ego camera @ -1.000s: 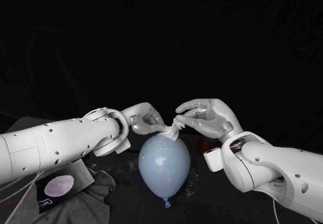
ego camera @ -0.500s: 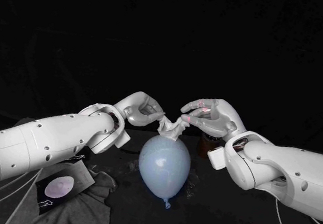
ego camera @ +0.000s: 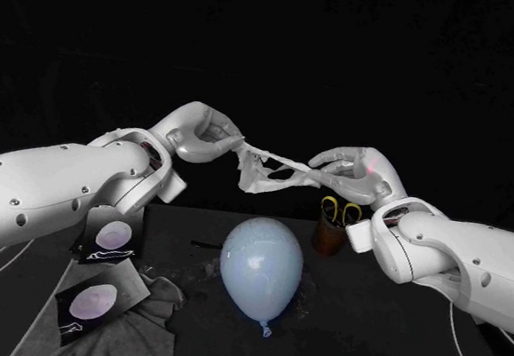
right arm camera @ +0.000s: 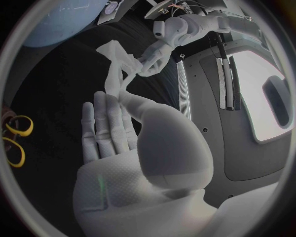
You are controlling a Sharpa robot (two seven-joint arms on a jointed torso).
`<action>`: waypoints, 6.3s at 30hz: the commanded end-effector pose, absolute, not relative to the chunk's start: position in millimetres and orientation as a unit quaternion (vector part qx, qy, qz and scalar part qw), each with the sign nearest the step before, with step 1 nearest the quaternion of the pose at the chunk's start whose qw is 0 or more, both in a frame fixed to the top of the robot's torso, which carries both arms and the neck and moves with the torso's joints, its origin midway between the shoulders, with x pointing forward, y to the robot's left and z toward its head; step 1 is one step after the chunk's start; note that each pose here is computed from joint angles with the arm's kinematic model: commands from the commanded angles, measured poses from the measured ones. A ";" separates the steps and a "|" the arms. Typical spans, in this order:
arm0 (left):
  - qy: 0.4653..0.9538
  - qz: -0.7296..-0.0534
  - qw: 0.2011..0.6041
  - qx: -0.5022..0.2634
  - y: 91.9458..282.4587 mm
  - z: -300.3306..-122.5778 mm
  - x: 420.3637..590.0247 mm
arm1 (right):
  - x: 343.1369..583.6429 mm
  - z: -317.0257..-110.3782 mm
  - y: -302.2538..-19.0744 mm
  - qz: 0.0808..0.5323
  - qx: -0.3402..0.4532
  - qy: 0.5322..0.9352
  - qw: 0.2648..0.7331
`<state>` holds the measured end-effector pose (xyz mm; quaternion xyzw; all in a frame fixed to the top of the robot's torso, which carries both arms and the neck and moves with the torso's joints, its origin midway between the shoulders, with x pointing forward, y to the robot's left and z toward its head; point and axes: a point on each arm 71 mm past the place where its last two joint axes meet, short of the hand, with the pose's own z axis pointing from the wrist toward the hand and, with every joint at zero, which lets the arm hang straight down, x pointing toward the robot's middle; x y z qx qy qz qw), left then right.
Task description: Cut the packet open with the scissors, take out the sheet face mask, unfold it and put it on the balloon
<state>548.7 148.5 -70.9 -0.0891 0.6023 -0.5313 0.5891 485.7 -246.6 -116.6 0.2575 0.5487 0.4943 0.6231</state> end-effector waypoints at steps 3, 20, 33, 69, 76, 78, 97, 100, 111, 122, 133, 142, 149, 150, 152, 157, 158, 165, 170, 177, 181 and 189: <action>0.598 -0.551 0.570 -0.120 156.5 -58.4 547.0 | 491.2 -108.2 -250.9 0.478 0.222 0.547 0.650; 0.638 -0.592 0.454 -0.190 163.4 -59.8 533.6 | 498.5 -85.7 -250.9 0.470 0.189 0.530 0.680; 0.562 -0.675 0.345 -0.330 168.4 -62.4 538.9 | 506.3 -61.8 -240.0 0.475 0.151 0.520 0.694; 0.590 -0.644 0.400 -0.277 166.7 -92.6 527.8 | 490.4 -61.1 -210.1 0.506 0.133 0.534 0.664; 0.598 -0.627 0.447 -0.220 151.7 -112.3 524.2 | 485.8 -60.9 -200.7 0.516 0.126 0.534 0.658; 0.598 -0.624 0.455 -0.213 148.2 -116.8 523.8 | 484.5 -60.9 -198.8 0.518 0.125 0.535 0.656; 0.599 -0.616 0.476 -0.186 114.6 -130.5 530.7 | 475.7 -61.9 -181.9 0.533 0.112 0.538 0.643; 0.601 -0.619 0.471 -0.181 108.6 -131.0 531.4 | 474.8 -61.9 -180.4 0.535 0.110 0.538 0.642; 0.614 -0.638 0.441 -0.146 95.3 -131.1 525.1 | 474.5 -62.0 -178.7 0.537 0.109 0.537 0.641; 0.622 -0.644 0.424 -0.135 97.8 -132.4 523.7 | 475.9 -62.1 -181.8 0.534 0.112 0.537 0.643; 0.619 -0.649 0.420 -0.139 96.6 -131.9 522.7 | 475.7 -62.8 -180.9 0.536 0.112 0.539 0.640; 0.611 -0.649 0.428 -0.153 100.0 -131.0 524.2 | 477.6 -64.5 -183.8 0.532 0.114 0.543 0.640; 0.601 -0.643 0.442 -0.172 115.1 -128.4 527.6 | 480.1 -66.8 -193.6 0.519 0.115 0.549 0.645; 0.600 -0.643 0.444 -0.173 117.3 -127.6 528.0 | 480.5 -67.0 -195.0 0.517 0.115 0.549 0.646; 0.598 -0.641 0.447 -0.177 122.3 -125.0 529.1 | 481.6 -67.4 -198.0 0.512 0.114 0.551 0.649; 0.606 -0.643 0.436 -0.173 129.2 -116.1 530.6 | 484.8 -68.1 -202.4 0.503 0.111 0.552 0.655; 0.610 -0.643 0.432 -0.169 129.2 -114.6 530.3 | 485.2 -68.2 -202.7 0.503 0.111 0.552 0.656; 0.630 -0.643 0.409 -0.148 124.8 -107.9 527.4 | 487.9 -68.6 -200.4 0.500 0.107 0.553 0.658; 0.633 -0.649 0.392 -0.157 121.9 -105.7 527.6 | 489.5 -68.8 -195.0 0.500 0.098 0.556 0.657; 0.625 -0.655 0.382 -0.188 125.1 -102.7 530.8 | 492.4 -69.2 -194.7 0.492 0.089 0.558 0.662; 0.619 -0.656 0.383 -0.202 128.3 -101.4 532.4 | 494.6 -69.8 -197.3 0.487 0.088 0.562 0.663; 0.608 -0.662 0.371 -0.233 136.7 -98.2 534.9 | 496.6 -70.9 -199.7 0.479 0.077 0.569 0.664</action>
